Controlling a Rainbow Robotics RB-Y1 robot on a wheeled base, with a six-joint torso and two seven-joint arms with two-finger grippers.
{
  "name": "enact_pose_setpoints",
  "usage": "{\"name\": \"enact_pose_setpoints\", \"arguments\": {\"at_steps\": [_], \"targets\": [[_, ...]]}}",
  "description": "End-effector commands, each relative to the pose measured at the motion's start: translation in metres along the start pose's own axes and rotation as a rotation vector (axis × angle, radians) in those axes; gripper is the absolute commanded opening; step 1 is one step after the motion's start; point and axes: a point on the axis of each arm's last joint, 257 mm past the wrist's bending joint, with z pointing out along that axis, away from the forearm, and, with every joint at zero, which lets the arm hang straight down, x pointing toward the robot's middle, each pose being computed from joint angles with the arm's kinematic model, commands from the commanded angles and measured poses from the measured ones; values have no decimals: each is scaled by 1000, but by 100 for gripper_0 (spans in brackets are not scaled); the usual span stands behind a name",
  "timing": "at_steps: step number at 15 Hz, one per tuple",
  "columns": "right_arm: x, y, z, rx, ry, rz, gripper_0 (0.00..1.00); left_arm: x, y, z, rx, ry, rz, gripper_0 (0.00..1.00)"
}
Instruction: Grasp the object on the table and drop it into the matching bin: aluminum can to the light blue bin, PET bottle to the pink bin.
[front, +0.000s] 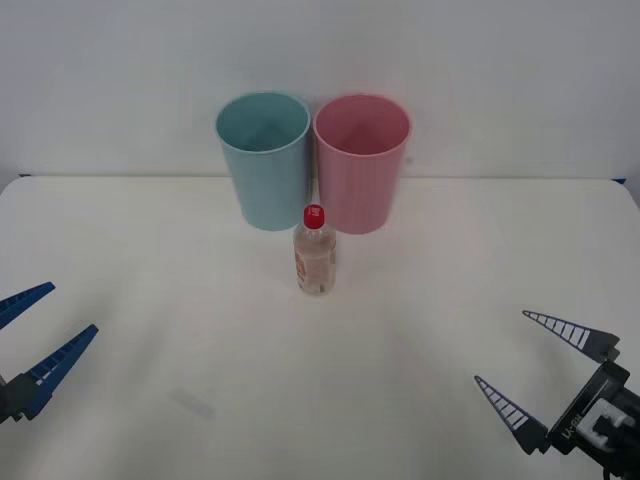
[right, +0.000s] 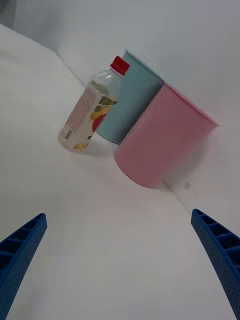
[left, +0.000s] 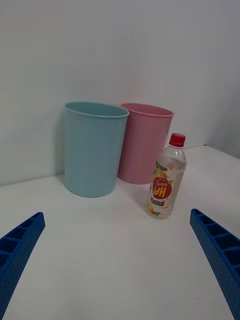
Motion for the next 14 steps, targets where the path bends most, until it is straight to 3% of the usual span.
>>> {"name": "enact_pose_setpoints", "arguments": {"at_steps": [1,8,12,14], "targets": [[-4,6,15,-17,-14,161,100,0,0,0,0,0,0,100],[-18,18,47,-88,-48,468,100,0,0,0,0,0,0,100],[-28,20,67,-136,-64,542,100,0,0,0,0,0,0,100],[-28,18,80,-134,-58,542,100,0,0,0,0,0,0,100]]}}
